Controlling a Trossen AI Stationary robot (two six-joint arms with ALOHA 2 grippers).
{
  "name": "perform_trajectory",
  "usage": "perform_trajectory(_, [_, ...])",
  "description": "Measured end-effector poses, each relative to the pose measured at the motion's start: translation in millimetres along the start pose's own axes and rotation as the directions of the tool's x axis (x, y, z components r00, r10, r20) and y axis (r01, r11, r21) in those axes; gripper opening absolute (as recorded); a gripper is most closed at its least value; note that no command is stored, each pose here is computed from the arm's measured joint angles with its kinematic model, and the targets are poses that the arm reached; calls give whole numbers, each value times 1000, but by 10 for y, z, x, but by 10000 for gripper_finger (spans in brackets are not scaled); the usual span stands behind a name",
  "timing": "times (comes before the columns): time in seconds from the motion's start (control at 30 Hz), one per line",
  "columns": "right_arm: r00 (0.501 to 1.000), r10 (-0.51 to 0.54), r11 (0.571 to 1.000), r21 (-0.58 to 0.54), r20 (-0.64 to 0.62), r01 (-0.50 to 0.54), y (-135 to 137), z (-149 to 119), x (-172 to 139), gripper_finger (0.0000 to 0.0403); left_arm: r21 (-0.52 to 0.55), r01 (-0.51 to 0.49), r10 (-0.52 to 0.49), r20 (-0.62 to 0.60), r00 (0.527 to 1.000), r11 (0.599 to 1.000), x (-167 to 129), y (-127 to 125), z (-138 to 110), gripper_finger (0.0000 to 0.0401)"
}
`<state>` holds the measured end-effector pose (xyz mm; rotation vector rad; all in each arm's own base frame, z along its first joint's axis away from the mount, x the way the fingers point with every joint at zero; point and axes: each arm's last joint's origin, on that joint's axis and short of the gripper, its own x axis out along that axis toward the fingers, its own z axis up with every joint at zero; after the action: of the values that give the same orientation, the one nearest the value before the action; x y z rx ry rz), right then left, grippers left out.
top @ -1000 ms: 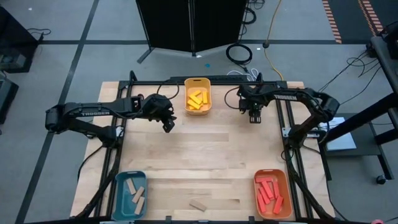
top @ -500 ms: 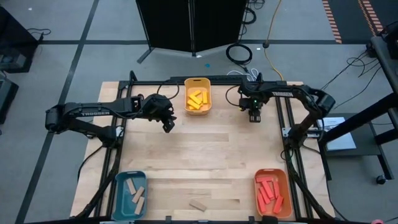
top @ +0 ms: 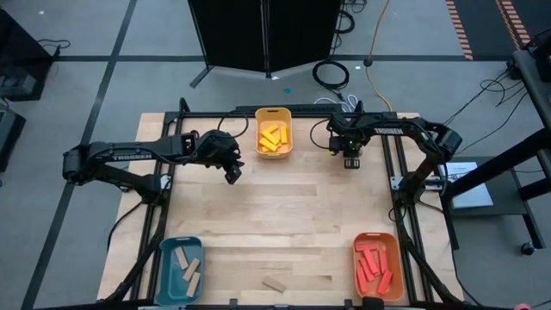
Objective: Sort blocks
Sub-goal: Put the brown block into the blue bin
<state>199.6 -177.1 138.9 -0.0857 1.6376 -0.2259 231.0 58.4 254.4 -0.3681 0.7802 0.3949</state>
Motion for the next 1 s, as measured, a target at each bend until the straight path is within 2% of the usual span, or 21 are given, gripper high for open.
perform_trajectory(0.13, [1000, -11, 1000, 6, -5, 12, -7, -2, 0, 38, 0, 0, 0, 0, 1000, 1000, 0, 0, 0, 141])
perform_trajectory(0.33, [1000, -13, 1000, 10, 2, 13, -1, -16, -29, 39, 3, 4, -4, 12, 1000, 1000, 0, -4, 11, 141])
perform_trajectory(0.5, [999, -29, 999, 34, 30, 28, -2, -54, -146, 48, 59, 17, -21, 63, 998, 998, -2, -24, 60, 141])
perform_trajectory(0.7, [983, 17, 997, 68, 181, -29, 26, -81, -371, 46, 141, 38, -64, 183, 981, 989, -23, -138, 151, 141])
perform_trajectory(0.87, [936, 72, 990, 91, 345, -109, 109, -83, -609, 45, 226, 44, -110, 288, 951, 973, -112, -386, 155, 141])
perform_trajectory(0.93, [891, 110, 985, 73, 441, -157, 152, -56, -714, 45, 242, 53, -139, 353, 925, 969, -137, -486, 119, 141])
perform_trajectory(1.0, [817, 159, 977, 33, 554, -213, 196, -10, -832, 45, 256, 92, -197, 421, 885, 962, -117, -568, 59, 141])
